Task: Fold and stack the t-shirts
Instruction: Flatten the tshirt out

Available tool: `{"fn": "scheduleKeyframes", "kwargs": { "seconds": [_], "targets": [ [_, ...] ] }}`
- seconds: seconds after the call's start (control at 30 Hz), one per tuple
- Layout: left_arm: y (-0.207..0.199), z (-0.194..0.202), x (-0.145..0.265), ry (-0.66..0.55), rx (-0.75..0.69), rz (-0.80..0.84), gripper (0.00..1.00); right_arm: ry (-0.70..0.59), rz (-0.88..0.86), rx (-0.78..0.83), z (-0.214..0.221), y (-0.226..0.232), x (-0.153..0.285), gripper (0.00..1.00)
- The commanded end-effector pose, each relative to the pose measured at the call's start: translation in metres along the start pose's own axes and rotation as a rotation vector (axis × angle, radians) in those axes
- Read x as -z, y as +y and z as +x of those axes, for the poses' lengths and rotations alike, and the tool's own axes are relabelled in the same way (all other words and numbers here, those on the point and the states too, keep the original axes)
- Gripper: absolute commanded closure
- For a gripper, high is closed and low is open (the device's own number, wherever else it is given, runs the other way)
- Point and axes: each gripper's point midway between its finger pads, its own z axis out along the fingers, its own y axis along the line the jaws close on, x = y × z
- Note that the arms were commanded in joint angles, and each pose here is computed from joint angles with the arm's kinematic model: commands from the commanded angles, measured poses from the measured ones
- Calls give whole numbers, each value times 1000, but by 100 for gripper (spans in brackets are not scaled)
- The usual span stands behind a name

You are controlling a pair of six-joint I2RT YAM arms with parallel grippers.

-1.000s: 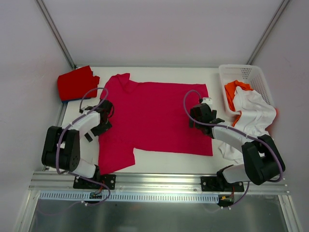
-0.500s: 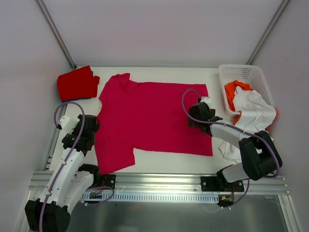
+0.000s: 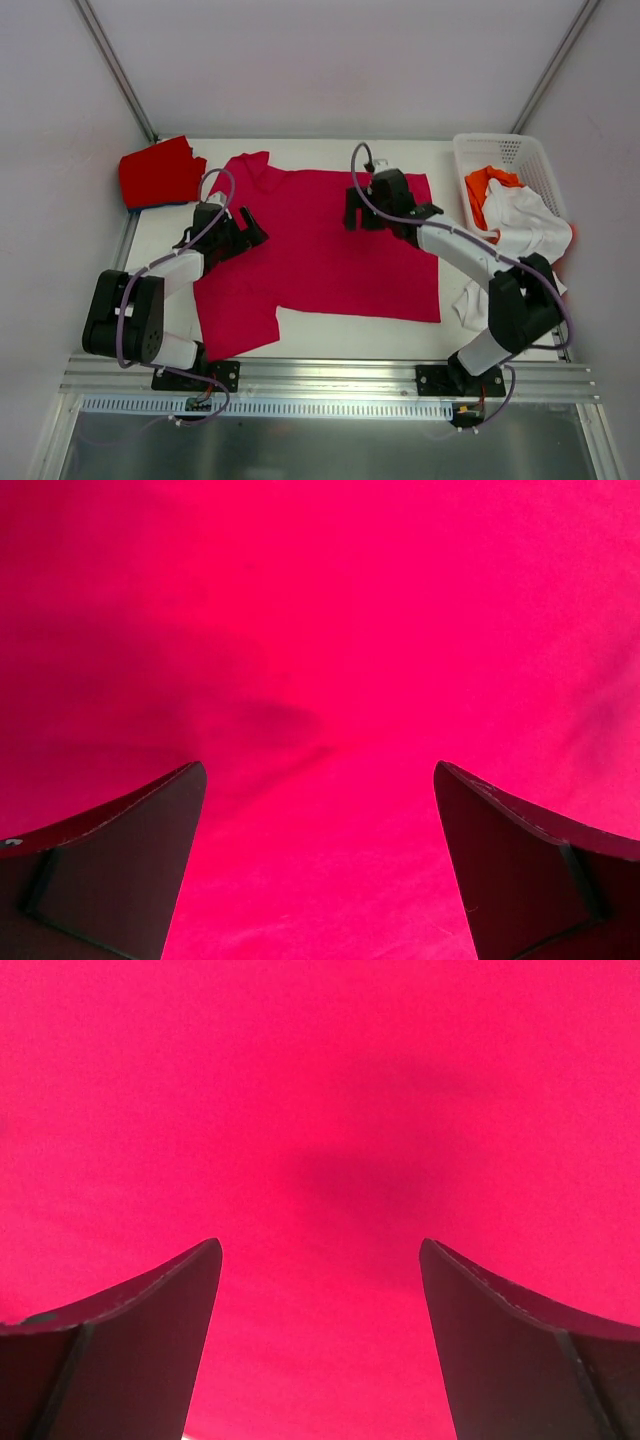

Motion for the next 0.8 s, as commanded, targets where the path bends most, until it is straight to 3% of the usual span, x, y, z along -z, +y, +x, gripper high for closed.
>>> {"fn": "scheduleKeyframes", "kwargs": {
  "seconds": [0.0,0.03,0.07,0.23,0.43,0.63,0.77],
  "targets": [
    [-44,-14,5,-57,-93,250,1,-30,-308,25,-59,81,3,15],
    [-43,-13,6,-62,-100,252,1,23,-320,22,-55,89,-19,16],
    [-44,-14,7,-74,-106,258,1,-15,-385,26,-89,111,-14,16],
    [-45,-6,18,-118,-117,315,1,21,-528,-4,-136,166,-63,15],
    [-37,-8,23,-201,-140,309,1,-56,-621,-88,-170,199,-124,15],
    [-24,-11,31,-280,-126,266,1,-82,-651,-244,-159,208,-159,16],
    [-11,-21,47,-394,-103,214,1,-123,-711,-290,-154,229,-165,17]
  ]
}}
